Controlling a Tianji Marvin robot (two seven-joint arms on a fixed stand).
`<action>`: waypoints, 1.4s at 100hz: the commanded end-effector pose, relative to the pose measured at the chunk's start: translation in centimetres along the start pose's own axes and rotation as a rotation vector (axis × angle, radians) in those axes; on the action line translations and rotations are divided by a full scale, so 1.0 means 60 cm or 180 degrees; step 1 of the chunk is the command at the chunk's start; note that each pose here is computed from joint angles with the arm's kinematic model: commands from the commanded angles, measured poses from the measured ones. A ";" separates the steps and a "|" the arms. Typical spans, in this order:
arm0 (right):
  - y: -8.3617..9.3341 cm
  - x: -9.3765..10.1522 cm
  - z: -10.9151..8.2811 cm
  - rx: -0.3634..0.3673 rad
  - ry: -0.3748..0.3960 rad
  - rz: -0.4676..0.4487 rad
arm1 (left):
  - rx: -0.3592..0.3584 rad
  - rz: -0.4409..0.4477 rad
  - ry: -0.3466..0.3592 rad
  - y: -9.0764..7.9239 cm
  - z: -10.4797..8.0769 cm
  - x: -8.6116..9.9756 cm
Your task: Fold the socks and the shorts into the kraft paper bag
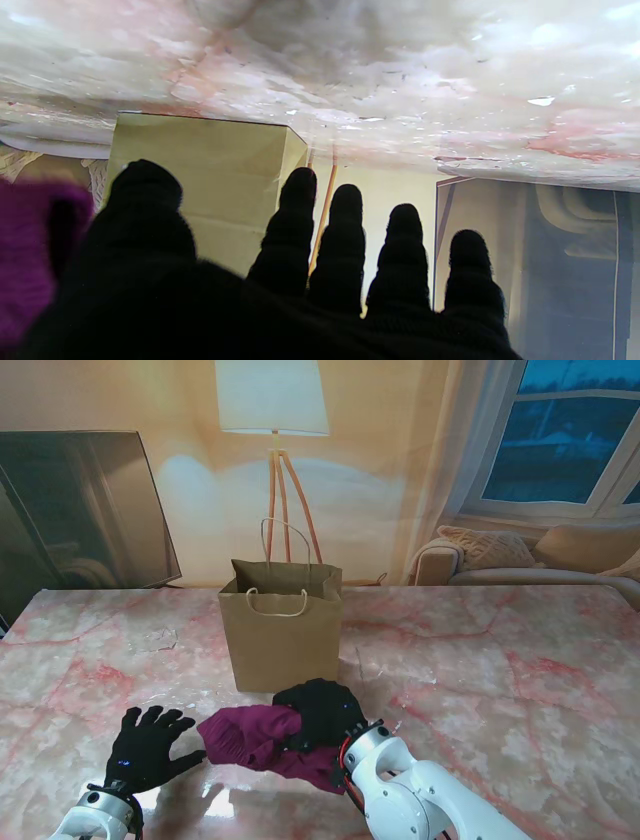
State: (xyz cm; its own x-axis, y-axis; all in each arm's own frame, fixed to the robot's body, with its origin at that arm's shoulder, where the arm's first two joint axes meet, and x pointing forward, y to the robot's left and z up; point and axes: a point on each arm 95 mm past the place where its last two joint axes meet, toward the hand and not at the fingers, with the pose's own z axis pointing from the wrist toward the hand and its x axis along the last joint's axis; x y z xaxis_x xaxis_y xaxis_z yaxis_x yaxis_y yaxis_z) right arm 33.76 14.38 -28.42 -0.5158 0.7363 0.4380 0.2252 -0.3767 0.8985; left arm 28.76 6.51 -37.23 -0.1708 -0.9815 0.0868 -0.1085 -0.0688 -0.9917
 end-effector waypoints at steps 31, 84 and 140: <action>0.140 0.044 0.019 -0.0670 0.0144 -0.0004 | 0.0013 -0.0030 0.0011 0.003 0.008 -0.001; 0.275 0.065 0.066 -0.1252 0.0092 -0.0002 | 0.0052 -0.0043 0.0041 0.000 0.020 -0.010; 0.331 0.035 0.145 -0.1353 -0.0369 -0.0267 | 0.0013 -0.0080 0.0012 0.009 0.026 -0.023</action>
State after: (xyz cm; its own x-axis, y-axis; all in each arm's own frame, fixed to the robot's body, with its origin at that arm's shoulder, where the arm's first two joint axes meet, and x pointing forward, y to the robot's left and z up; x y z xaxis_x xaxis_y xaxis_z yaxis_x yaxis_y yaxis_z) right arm 43.96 13.04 -9.38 -0.4259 0.8198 0.3828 -0.1852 -0.4931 0.8500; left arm 30.48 7.58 -37.93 -0.1708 -0.9798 0.1042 -0.1038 -0.0873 -0.9908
